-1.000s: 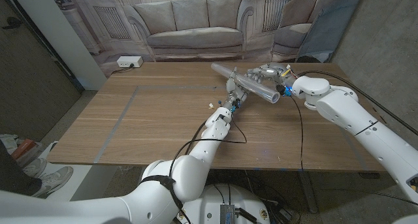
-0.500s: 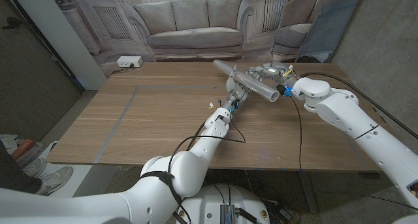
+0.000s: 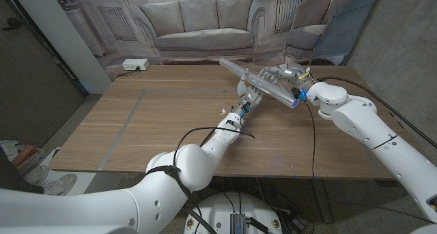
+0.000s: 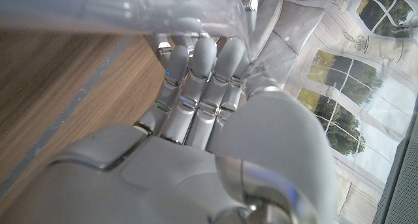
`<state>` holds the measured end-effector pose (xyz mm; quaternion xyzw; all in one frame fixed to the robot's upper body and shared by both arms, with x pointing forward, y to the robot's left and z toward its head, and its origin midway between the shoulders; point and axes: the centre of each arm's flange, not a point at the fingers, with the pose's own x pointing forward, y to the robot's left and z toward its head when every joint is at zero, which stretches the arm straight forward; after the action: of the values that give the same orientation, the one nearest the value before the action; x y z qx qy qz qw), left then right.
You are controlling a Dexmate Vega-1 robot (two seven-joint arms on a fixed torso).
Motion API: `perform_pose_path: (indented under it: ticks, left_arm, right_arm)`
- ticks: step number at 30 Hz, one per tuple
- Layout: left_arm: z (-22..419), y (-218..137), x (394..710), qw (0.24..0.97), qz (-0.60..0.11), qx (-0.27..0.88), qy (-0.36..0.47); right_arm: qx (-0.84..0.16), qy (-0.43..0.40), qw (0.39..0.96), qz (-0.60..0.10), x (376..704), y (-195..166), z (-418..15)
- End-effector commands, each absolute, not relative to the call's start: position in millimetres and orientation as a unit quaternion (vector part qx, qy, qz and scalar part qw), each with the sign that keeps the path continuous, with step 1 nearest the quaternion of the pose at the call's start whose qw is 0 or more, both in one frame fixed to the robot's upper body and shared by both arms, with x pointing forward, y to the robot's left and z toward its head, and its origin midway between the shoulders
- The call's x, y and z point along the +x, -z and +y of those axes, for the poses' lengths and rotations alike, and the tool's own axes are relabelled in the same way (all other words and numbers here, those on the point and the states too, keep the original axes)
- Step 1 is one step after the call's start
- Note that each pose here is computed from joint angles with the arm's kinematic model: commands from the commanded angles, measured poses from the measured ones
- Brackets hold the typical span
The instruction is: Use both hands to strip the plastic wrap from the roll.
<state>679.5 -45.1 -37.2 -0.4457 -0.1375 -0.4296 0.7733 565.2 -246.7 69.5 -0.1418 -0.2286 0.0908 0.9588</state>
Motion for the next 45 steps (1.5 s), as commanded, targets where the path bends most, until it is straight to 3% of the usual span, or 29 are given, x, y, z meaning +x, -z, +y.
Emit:
perform_pose_path:
  ticks: [1, 8, 45]
  left_arm:
    - [-53.3, 35.7, 676.4, 0.741, -0.119, -0.486, 0.448]
    - [-61.2, 38.6, 671.1, 0.719, -0.101, -0.509, 0.462]
    - [-49.1, 47.3, 671.6, 0.771, -0.079, -0.461, 0.431]
  right_arm:
    - [-0.124, -0.082, 0.96, -0.236, 563.0, -67.1, -251.6]
    - [-0.114, -0.078, 0.96, -0.243, 563.8, -67.6, -253.0]
    - [-0.08, -0.023, 0.953, -0.29, 552.9, -90.8, -270.3]
